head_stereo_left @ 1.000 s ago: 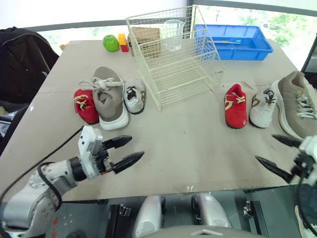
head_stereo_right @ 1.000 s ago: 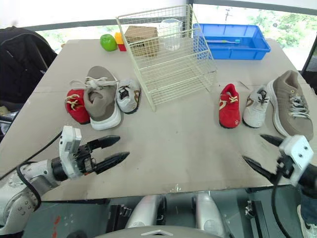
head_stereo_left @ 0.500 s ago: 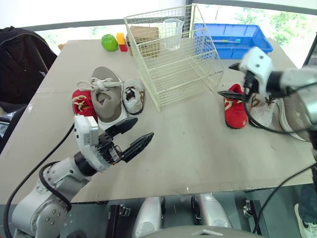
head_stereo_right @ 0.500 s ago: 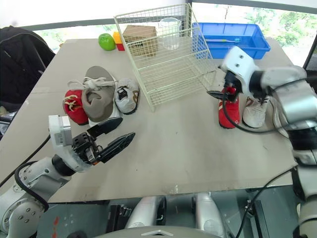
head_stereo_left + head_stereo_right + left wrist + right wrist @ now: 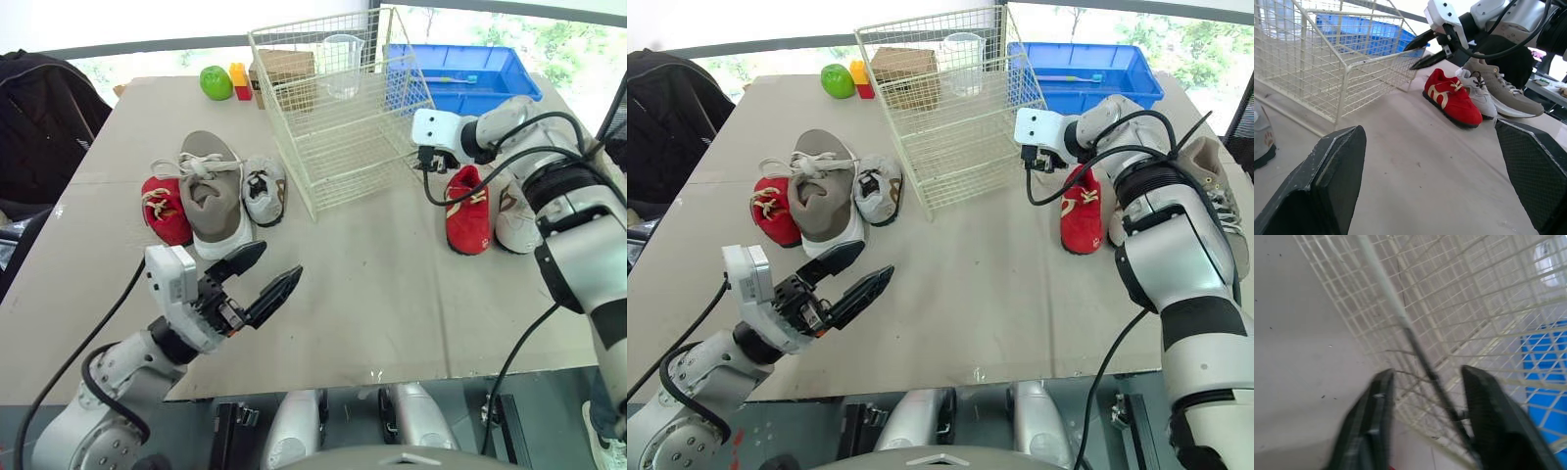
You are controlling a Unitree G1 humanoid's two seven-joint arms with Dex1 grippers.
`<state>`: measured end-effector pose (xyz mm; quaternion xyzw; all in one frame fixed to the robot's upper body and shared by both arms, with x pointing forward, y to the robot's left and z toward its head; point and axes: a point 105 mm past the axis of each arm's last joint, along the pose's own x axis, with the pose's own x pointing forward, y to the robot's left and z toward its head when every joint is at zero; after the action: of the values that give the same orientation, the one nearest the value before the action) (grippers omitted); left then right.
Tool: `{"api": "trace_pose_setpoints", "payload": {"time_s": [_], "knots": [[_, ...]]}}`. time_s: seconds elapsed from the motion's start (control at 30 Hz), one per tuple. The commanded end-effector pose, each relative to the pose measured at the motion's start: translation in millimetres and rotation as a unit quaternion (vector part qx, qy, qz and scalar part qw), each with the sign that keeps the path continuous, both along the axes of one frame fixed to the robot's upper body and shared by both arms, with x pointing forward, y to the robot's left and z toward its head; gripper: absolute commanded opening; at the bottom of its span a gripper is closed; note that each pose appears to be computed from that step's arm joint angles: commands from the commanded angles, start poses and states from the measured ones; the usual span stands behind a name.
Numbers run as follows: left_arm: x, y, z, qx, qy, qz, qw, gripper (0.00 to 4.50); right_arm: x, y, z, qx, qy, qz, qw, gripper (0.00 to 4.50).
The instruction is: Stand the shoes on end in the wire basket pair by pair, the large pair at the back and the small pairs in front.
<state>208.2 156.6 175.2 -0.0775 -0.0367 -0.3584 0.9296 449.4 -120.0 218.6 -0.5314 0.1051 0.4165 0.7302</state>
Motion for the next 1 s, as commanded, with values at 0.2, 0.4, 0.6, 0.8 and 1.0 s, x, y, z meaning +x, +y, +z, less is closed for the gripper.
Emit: {"api": "trace_pose_setpoints", "payload": {"time_s": [0.2, 0.4, 0.6, 0.8, 1.0], "knots": [[-11.0, 0.1, 6.1, 0.012, -0.024, 0.012, 1.0, 4.5, -21.5, 19.7, 24.5, 0.032, 0.024, 0.093, 0.995, 0.02], [-11.6, 4.0, 1.9, 0.014, -0.018, 0.015, 1.0, 4.5, -55.7, 19.3, 13.9, 0.005, 0.096, 0.151, 0.984, 0.02], [-7.6, 5.3, 0.5, 0.014, -0.015, 0.013, 1.0, 4.5, -77.9, 22.9, 14.0, 0.018, 0.123, 0.163, 0.979, 0.02], [-7.0, 14.4, -9.4, 0.018, -0.005, 0.017, 1.0, 4.5, -92.6, 21.9, 4.0, 0.018, 0.147, 0.134, 0.98, 0.02], [-10.3, 22.8, -15.7, 0.022, -0.002, 0.026, 0.999, 4.5, -101.3, 9.2, -6.1, 0.013, 0.143, 0.08, 0.986, 0.02]]}}
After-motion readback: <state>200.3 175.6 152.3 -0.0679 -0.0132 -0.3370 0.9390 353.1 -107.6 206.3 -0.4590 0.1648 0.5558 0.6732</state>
